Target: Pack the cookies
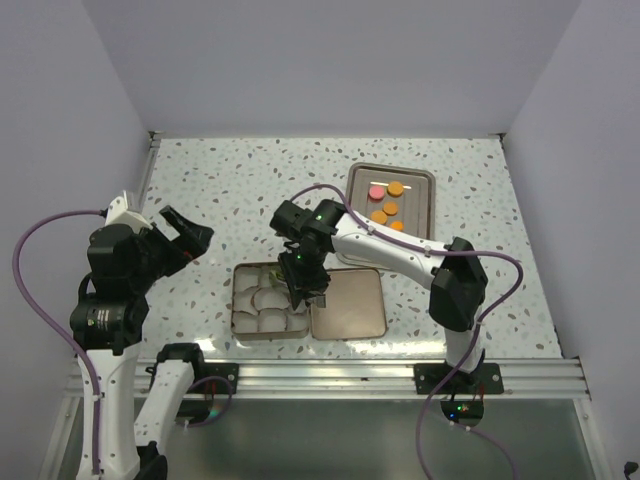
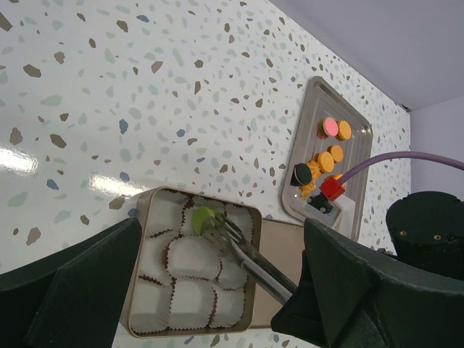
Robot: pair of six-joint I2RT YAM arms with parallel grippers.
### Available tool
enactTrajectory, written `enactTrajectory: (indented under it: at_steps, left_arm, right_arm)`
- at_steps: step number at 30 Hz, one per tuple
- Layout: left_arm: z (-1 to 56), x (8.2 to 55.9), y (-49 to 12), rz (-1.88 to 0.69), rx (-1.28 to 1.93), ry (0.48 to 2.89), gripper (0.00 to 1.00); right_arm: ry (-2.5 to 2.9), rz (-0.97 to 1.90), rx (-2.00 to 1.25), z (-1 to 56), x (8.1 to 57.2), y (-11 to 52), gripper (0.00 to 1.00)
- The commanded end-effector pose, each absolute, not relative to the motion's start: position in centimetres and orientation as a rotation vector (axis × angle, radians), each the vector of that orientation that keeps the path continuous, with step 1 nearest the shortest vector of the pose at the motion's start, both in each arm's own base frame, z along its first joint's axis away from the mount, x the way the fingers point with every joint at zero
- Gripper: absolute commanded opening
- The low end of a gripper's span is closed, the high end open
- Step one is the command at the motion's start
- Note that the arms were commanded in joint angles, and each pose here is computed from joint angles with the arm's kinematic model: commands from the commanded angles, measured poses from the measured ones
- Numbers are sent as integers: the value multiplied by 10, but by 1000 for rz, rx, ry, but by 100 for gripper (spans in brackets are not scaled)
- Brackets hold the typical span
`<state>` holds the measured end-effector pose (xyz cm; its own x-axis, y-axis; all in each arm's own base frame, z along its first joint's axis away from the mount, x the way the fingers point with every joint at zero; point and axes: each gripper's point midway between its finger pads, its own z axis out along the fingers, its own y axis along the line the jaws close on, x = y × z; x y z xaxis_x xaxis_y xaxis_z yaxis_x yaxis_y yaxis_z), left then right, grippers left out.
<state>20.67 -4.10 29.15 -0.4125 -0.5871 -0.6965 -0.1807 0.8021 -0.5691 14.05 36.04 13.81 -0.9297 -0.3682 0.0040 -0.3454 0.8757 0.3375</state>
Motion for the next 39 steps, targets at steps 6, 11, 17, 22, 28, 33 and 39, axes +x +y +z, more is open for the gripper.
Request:
enactTrajectory:
  at_steps: [6,11,17,22,28,33,39]
  left_arm:
    - [305,203,-39,-488,-536,1951,100]
    - [303,202,-39,-485,-536,1959,100]
    - [302,203,-41,-494,-529,1960,100]
    - [299,206,-45,-520,-520,1966,100]
    - [300,209,-47,-530,-503,1976,100]
    - [295,210,-48,-529,-501,1989,100]
    - [290,211,-48,-530,-504,1996,100]
  right_arm:
    - [-3050,-514,603,165,153,363,37]
    - [-3098,-514,605,196,161,353,37]
    - [-3170,-493,501,219,185,311,37]
    - [-3231,-413,347,217,218,256,38]
    - [-3238,-260,203,197,239,201,38]
    - [-3183,-191,136,170,238,174,40]
    - [-3149,-139,146,149,234,168,43]
